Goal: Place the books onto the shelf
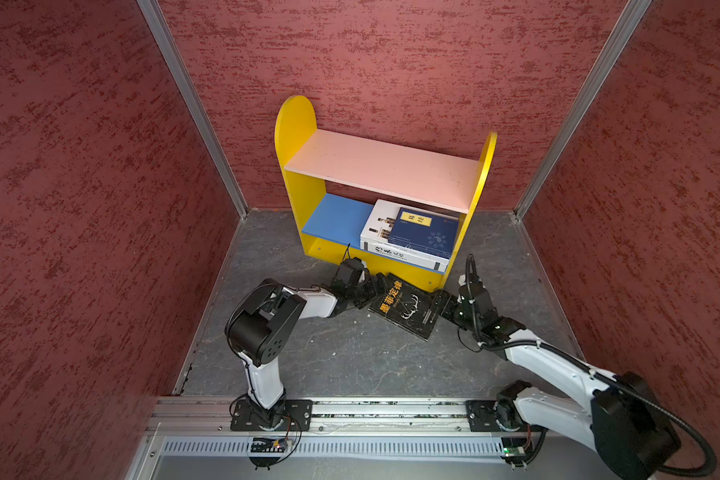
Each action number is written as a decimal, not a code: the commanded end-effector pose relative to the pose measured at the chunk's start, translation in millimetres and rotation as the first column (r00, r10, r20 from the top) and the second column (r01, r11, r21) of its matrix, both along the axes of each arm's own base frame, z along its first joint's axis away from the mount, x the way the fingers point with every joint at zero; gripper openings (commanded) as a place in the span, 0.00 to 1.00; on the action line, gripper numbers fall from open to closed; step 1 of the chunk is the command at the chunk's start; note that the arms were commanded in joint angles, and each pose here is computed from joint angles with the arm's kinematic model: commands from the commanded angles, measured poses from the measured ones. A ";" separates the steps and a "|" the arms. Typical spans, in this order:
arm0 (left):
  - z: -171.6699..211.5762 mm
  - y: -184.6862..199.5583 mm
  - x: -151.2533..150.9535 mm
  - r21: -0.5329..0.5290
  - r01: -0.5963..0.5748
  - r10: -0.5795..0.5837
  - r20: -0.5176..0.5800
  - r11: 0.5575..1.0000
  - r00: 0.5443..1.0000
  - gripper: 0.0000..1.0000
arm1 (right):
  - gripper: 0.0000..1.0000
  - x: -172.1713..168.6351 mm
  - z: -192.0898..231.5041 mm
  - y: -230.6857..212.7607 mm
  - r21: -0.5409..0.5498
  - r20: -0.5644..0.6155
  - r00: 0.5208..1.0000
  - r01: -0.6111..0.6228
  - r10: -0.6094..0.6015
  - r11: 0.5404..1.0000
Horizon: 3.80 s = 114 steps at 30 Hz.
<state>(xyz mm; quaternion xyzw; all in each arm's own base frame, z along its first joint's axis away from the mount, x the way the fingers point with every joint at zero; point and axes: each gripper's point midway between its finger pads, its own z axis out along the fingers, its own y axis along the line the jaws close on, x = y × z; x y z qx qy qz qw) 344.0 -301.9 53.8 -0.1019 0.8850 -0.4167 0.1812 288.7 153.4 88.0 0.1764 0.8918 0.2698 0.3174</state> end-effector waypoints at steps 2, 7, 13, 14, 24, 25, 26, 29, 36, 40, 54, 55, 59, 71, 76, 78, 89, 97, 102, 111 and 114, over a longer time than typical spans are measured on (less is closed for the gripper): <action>-18.3 0.0 -17.7 0.041 0.015 -0.011 -0.096 0.999 0.995 0.96 | 0.99 10.1 9.1 15.8 0.021 0.043 0.997 -0.065 0.064 0.998; -18.2 -12.7 -22.0 0.046 0.051 -0.046 -0.108 0.998 0.993 0.95 | 0.99 11.7 6.8 6.8 -0.064 0.071 0.995 -0.073 0.077 0.995; -16.4 -27.0 -22.9 0.030 0.043 -0.039 -0.109 0.999 0.993 0.94 | 0.99 24.6 8.9 5.7 -0.164 0.095 0.987 -0.110 0.127 0.980; -16.9 -27.2 -23.1 0.029 0.034 -0.031 -0.111 0.999 0.993 0.94 | 0.99 26.6 8.3 4.7 -0.179 0.100 0.986 -0.113 0.132 0.977; -18.0 10.5 -26.9 0.066 -0.234 0.241 -0.150 0.970 0.959 0.96 | 0.99 45.1 2.6 -6.7 -0.194 0.122 0.977 -0.147 0.173 0.970; -16.5 15.0 -28.0 0.076 -0.262 0.271 -0.156 0.962 0.950 0.96 | 0.99 45.3 0.4 -7.1 -0.191 0.120 0.977 -0.154 0.178 0.969; -14.8 20.7 -29.1 0.094 -0.292 0.304 -0.162 0.952 0.939 0.96 | 0.99 46.3 -0.5 -7.6 -0.187 0.122 0.976 -0.158 0.182 0.970; -3.1 27.7 -34.9 0.127 -0.351 0.369 -0.168 0.928 0.914 0.97 | 0.99 50.3 -3.2 -9.8 -0.186 0.126 0.973 -0.168 0.193 0.968; 8.4 15.0 -53.2 0.130 -0.417 0.437 -0.271 0.899 0.858 0.98 | 0.99 46.4 -16.5 2.4 -0.153 0.100 0.958 -0.251 0.268 0.956; -1.2 10.3 -60.5 0.097 -0.476 0.476 -0.371 0.874 0.797 0.98 | 0.99 36.5 -26.5 7.4 -0.118 0.074 0.953 -0.284 0.294 0.951; -25.8 -27.2 -68.9 0.045 -0.530 0.476 -0.511 0.846 0.716 0.98 | 0.97 -0.2 -49.5 11.1 -0.052 -0.015 0.934 -0.358 0.358 0.932; -26.0 -28.3 -68.5 0.043 -0.528 0.473 -0.512 0.848 0.717 0.98 | 0.97 1.0 -47.7 7.7 -0.067 -0.001 0.940 -0.341 0.341 0.938; -30.1 -29.4 -72.7 0.055 -0.518 0.466 -0.523 0.854 0.714 0.98 | 0.99 16.2 -25.2 -8.0 -0.136 0.096 0.962 -0.240 0.254 0.961; -26.1 -19.4 -76.4 0.088 -0.510 0.474 -0.531 0.856 0.702 0.98 | 0.99 37.4 -1.1 -32.7 -0.153 0.225 0.969 -0.067 0.101 0.986; -24.6 -25.8 -74.3 0.060 -0.500 0.451 -0.535 0.864 0.715 0.98 | 0.99 41.1 -23.1 -21.1 -0.112 0.179 0.975 -0.113 0.132 0.987; -23.9 -25.6 -74.2 0.056 -0.501 0.450 -0.534 0.864 0.716 0.98 | 0.99 42.2 -23.3 -20.1 -0.093 0.188 0.975 -0.106 0.122 0.990; -32.0 -13.2 -73.0 0.077 -0.516 0.473 -0.534 0.853 0.701 0.99 | 0.98 4.1 -43.4 10.6 0.071 0.082 0.958 -0.281 0.275 0.957; -31.2 8.4 -65.1 0.108 -0.516 0.501 -0.468 0.850 0.728 0.99 | 0.95 -27.6 -57.0 12.3 0.100 0.000 0.940 -0.338 0.340 0.936; -28.2 16.5 -62.8 0.145 -0.491 0.501 -0.435 0.859 0.748 0.98 | 0.97 -24.5 -48.2 4.7 0.063 0.017 0.952 -0.307 0.307 0.950; -33.5 14.6 -68.6 0.188 -0.441 0.474 -0.471 0.878 0.744 0.98 | 0.98 16.7 -35.2 -3.4 0.044 0.082 0.983 -0.171 0.167 0.984; -38.5 7.0 -70.7 0.180 -0.412 0.444 -0.499 0.893 0.744 0.97 | 0.95 24.4 -38.4 6.4 0.072 0.064 0.979 -0.200 0.195 0.977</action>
